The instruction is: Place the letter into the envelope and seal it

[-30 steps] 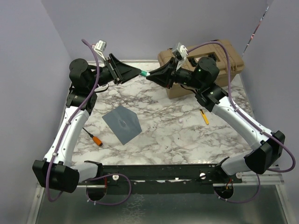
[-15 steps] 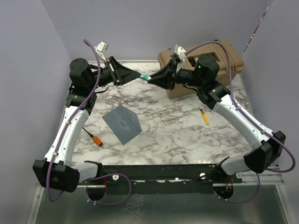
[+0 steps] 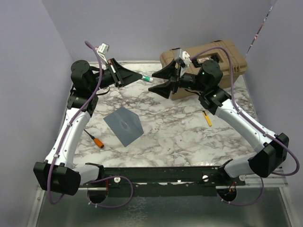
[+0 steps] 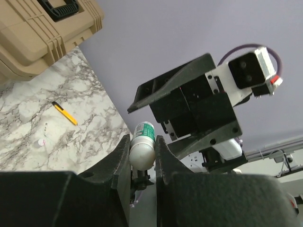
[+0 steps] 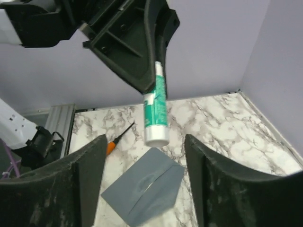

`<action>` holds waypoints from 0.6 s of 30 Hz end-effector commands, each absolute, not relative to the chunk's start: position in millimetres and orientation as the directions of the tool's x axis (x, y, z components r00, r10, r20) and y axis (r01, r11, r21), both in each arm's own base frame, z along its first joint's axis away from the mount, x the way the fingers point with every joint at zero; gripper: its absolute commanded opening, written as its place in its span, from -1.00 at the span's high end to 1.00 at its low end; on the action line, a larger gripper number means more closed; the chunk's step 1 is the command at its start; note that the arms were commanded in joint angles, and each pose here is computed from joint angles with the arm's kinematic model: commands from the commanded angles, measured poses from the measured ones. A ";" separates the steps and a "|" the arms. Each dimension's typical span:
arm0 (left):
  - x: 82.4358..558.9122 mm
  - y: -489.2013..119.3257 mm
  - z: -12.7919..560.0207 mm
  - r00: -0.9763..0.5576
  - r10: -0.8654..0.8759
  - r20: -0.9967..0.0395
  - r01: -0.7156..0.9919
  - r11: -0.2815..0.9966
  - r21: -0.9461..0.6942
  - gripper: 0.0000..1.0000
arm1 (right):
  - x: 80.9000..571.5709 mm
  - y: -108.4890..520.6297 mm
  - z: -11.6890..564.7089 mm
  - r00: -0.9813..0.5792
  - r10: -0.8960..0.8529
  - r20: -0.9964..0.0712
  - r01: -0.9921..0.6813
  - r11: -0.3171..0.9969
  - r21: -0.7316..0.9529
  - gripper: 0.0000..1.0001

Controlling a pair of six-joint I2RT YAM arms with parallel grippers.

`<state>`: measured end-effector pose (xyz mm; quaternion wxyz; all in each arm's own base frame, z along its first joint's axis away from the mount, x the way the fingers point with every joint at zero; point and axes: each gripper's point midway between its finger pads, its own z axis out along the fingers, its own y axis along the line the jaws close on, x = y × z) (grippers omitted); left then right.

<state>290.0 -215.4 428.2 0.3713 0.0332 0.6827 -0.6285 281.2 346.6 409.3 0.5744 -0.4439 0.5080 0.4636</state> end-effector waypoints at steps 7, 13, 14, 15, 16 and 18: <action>294.5 -211.4 442.7 -0.769 -0.572 -0.287 0.360 -0.016 -0.933 1.00 | 273.6 347.1 449.2 0.273 0.438 -0.856 -0.959 0.194 -0.207 -0.50; 293.7 -212.6 447.0 -0.803 -0.574 -0.161 0.290 -0.139 -0.947 1.00 | 282.2 368.4 438.9 0.312 0.448 -0.838 -0.950 0.158 -0.269 -0.44; 292.8 -212.5 448.8 -0.805 -0.573 -0.155 0.289 -0.151 -0.945 1.00 | 283.6 371.0 435.7 0.310 0.442 -0.842 -0.951 0.152 -0.271 -0.42; 291.4 -212.7 450.6 -0.806 -0.572 -0.155 0.295 -0.161 -0.942 1.00 | 284.5 371.9 434.0 0.313 0.440 -0.841 -0.950 0.153 -0.274 -0.39; 290.7 -212.8 451.6 -0.806 -0.572 -0.154 0.299 -0.168 -0.939 1.00 | 285.2 371.9 433.2 0.316 0.444 -0.838 -0.949 0.157 -0.275 -0.34; 290.6 -213.3 450.9 -0.806 -0.574 -0.147 0.295 -0.174 -0.939 1.00 | 286.1 371.7 433.5 0.315 0.453 -0.834 -0.949 0.160 -0.271 -0.17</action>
